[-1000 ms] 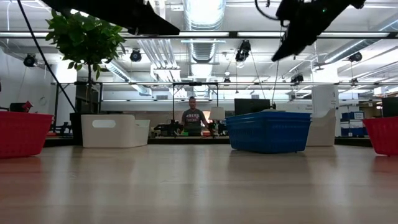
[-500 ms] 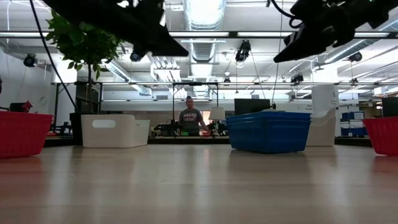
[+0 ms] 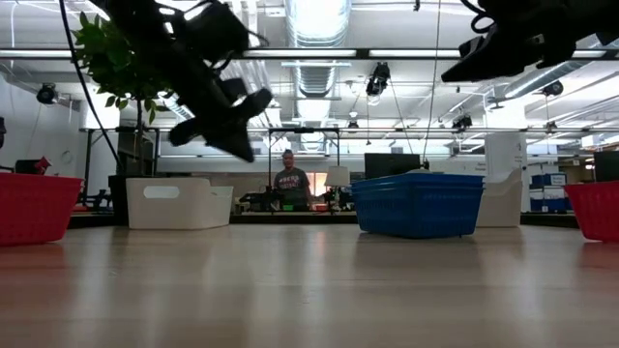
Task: Stack baskets by color
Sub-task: Stack the left white bin on the stacked white bin
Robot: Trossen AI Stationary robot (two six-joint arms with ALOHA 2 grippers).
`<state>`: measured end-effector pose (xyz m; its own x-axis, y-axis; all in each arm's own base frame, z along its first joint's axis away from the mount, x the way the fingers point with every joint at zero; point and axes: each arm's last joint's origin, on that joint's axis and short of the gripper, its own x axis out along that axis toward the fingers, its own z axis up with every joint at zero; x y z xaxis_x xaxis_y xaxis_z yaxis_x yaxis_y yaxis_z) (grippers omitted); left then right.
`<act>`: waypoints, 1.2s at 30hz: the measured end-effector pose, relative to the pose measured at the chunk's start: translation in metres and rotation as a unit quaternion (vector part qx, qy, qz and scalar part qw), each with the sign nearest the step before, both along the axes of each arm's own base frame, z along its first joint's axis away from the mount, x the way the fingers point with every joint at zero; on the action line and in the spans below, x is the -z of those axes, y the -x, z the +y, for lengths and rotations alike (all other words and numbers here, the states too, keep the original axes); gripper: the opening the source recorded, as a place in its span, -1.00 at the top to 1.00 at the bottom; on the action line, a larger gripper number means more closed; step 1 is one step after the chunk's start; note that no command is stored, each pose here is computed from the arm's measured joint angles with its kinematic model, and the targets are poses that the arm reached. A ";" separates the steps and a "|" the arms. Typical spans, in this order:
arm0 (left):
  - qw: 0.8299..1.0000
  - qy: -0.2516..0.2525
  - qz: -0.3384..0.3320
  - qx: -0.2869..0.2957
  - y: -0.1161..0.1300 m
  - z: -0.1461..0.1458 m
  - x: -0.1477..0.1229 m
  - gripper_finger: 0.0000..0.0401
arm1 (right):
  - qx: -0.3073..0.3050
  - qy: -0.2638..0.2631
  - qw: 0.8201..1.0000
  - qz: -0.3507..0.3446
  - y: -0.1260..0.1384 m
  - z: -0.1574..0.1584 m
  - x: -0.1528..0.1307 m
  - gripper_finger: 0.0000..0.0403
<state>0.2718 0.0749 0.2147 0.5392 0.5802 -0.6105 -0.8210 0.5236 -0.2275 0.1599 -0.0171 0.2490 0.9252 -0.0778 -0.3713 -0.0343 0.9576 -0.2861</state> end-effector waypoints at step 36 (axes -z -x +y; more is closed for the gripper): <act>0.984 0.015 0.108 -0.139 0.015 0.030 0.027 0.46 | 0.002 -0.009 0.999 0.034 0.003 0.000 0.024 0.96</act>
<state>0.2572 0.1051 0.1874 0.2170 0.6670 -0.7128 -0.9627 0.2671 -0.0432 0.1568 -0.0168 0.2245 0.8973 -0.0739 -0.4352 -0.0499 0.9626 -0.2664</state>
